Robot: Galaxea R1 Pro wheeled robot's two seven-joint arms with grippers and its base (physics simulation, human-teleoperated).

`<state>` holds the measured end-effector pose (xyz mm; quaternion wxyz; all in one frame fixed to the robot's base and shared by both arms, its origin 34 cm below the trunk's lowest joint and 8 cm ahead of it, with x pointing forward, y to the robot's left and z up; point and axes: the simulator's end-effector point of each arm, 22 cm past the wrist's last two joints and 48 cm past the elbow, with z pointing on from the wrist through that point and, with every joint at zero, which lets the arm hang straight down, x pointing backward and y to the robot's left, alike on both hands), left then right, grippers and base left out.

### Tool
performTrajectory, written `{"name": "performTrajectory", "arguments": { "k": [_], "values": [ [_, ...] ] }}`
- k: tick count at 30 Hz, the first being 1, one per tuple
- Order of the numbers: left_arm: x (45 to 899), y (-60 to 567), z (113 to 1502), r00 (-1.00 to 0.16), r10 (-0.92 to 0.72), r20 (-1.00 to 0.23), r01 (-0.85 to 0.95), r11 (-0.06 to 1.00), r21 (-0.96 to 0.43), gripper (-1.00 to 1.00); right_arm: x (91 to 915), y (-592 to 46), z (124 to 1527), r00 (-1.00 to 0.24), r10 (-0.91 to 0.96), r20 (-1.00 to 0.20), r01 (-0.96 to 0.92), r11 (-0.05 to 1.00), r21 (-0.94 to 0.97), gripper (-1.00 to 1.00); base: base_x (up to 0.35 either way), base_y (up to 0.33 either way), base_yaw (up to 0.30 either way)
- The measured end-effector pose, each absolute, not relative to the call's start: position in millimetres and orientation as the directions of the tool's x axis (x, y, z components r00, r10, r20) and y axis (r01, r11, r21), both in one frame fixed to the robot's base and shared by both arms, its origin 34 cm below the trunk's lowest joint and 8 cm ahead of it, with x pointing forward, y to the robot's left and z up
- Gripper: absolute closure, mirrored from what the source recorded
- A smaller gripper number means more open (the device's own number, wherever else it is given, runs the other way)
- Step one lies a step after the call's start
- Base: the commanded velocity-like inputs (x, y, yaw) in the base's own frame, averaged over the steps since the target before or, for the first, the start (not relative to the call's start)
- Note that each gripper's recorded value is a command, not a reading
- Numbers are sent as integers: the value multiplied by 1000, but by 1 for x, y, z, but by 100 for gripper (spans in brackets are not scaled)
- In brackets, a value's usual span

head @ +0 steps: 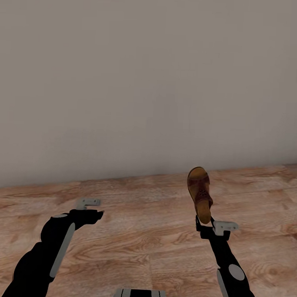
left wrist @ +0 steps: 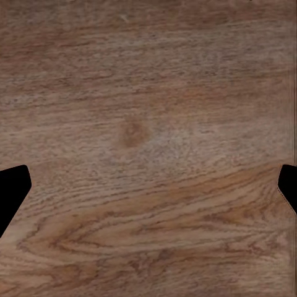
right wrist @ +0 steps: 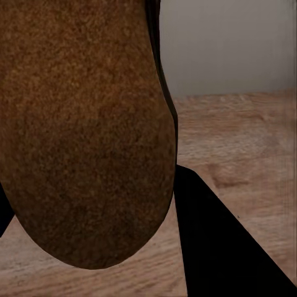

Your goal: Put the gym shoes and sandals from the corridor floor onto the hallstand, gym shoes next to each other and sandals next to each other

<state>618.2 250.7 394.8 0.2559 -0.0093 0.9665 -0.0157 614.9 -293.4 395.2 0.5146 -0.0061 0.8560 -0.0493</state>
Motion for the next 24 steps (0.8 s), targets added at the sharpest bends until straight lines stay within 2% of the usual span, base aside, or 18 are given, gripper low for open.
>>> {"name": "performTrajectory", "arguments": {
  "k": [24],
  "values": [
    [624, 251, 412, -852, -26, -523, -9, 999, -35, -100, 621, -293, 412, -441, -61, -895, 43, 995, -89, 100, 0, 0, -222]
  ]
}}
